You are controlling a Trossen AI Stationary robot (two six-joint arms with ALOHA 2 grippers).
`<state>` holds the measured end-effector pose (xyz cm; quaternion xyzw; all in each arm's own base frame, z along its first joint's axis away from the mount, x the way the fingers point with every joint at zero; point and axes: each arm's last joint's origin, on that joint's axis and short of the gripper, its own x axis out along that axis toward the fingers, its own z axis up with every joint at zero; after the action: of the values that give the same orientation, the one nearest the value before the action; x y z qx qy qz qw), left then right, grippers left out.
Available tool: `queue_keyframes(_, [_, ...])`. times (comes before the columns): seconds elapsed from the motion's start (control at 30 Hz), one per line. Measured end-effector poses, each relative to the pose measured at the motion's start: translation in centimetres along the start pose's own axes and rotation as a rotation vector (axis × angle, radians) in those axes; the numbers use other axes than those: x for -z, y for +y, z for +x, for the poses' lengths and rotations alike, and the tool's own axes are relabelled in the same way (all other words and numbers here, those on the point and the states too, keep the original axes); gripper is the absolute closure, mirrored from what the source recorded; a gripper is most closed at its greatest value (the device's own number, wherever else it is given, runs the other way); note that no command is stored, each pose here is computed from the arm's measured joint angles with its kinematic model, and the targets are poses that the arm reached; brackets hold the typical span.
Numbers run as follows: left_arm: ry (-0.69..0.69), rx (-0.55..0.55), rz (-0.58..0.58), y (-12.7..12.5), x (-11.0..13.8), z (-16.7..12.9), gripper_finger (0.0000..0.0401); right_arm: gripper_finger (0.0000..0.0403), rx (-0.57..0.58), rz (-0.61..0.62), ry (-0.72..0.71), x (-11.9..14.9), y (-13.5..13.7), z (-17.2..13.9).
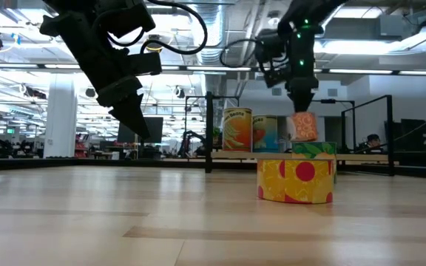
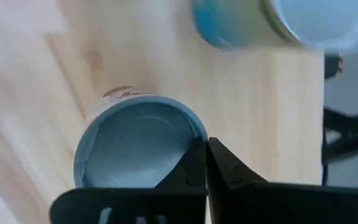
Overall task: Pick and place cans onto a shelf
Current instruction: Put the canned sauce on the shelf
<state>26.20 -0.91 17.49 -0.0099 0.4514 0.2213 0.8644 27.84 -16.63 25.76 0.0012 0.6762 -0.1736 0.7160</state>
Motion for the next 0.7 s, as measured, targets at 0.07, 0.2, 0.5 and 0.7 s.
queue_keyframes(0.07, [0.000, 0.000, 0.000, 0.0, 0.0, 0.0, 0.0401, 0.0393, 0.002, 0.036, 0.013, 0.5, -1.1, 0.6])
queue_keyframes(0.2, [0.000, 0.000, 0.000, 0.0, 0.0, 0.0, 0.0401, 0.0389, 0.016, 0.094, 0.030, 1.4, -3.0, 1.8])
queue_keyframes(0.5, [0.000, 0.000, 0.000, 0.0, 0.0, 0.0, 0.0401, 0.0393, 0.056, 0.236, 0.005, 3.2, -7.5, 2.9])
queue_keyframes(0.7, [0.000, 0.000, 0.000, 0.0, 0.0, 0.0, 0.0401, 0.0392, 0.065, 0.316, 0.024, 4.6, -9.5, 3.3])
